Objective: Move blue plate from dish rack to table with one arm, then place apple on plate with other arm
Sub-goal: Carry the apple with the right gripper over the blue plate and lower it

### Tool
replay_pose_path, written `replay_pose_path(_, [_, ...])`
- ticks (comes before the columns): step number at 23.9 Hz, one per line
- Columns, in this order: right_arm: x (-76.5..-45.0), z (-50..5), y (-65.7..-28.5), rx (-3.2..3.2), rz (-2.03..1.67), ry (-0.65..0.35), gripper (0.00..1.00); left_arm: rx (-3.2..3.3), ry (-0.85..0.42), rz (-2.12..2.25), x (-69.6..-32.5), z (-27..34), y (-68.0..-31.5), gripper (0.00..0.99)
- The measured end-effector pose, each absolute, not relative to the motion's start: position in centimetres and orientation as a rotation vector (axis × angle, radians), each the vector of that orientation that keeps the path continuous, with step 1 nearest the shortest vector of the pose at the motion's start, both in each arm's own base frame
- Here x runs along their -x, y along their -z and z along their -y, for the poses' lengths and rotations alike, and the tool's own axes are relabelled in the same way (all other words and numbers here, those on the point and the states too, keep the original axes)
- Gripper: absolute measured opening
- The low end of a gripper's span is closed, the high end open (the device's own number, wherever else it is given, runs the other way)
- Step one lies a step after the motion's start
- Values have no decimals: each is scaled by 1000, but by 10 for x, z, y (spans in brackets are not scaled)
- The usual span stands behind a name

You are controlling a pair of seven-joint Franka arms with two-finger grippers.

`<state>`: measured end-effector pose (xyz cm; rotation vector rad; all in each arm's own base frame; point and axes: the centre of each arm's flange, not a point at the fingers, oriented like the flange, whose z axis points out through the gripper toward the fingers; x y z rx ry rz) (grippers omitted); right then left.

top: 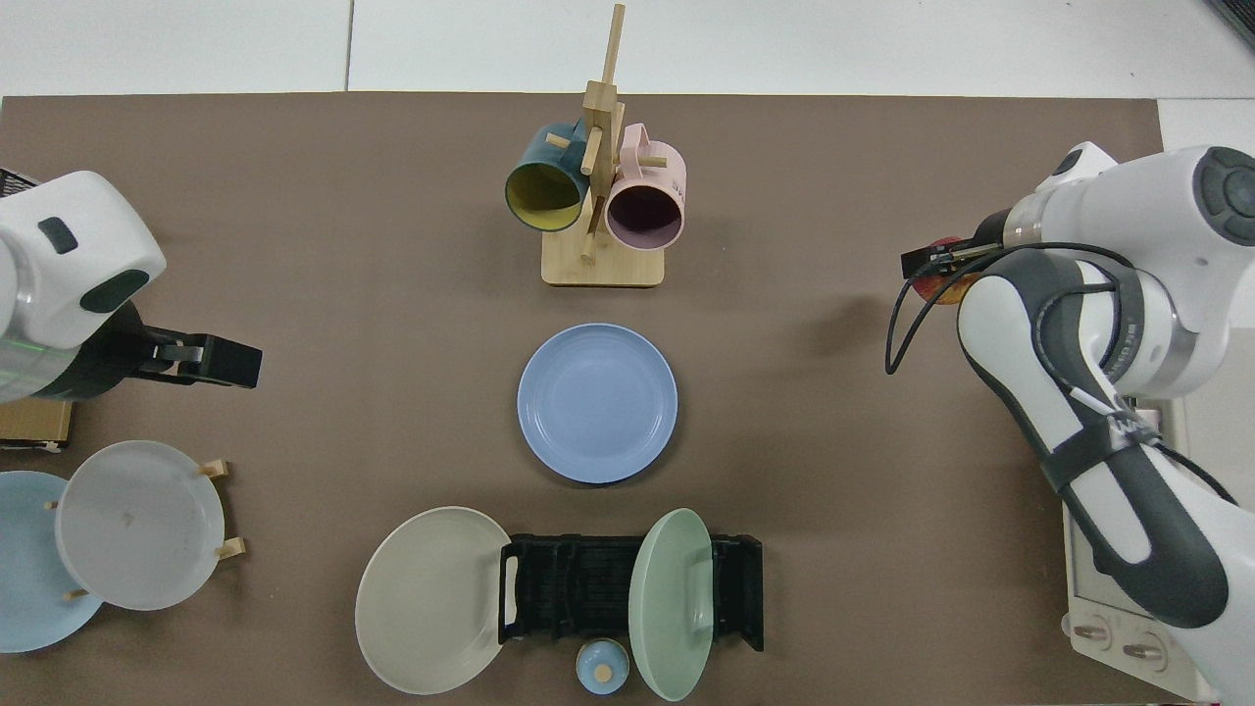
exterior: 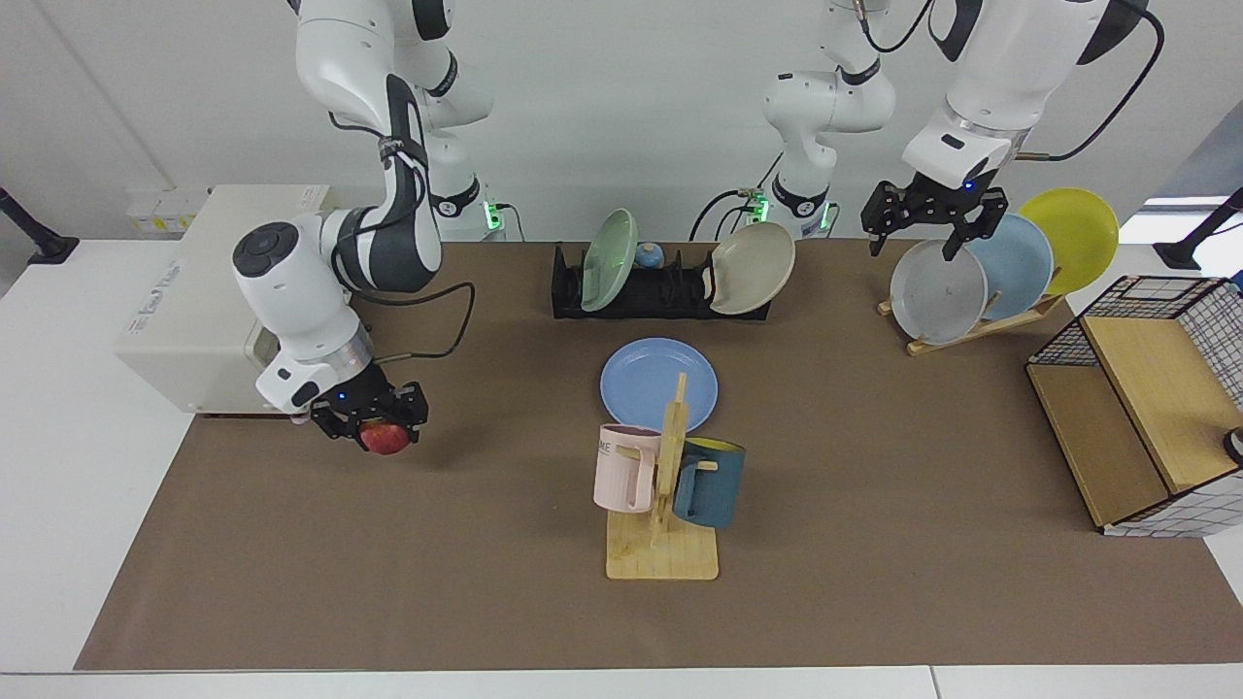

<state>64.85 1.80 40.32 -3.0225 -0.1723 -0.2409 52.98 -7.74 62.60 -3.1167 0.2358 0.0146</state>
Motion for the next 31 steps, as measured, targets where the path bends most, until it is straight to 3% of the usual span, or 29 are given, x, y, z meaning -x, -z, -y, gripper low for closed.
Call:
replay_pose_path(5, [-641,-68,-438,3011,134,227,705,3128,-7,-166,-531,56,-636,991])
replay_pose_path(16, [-593,-256,-439,3039,54,191,705,3134,-17,-87,-543,31,-639,991])
replay_pose_path(23, [-560,-331,-417,3047,40,138,705,3135,-15,-97,-546,34,-642,991])
replay_pose_path(31, [-534,-398,-370,3046,46,170,705,3134,-9,-95,-544,33,-645,991])
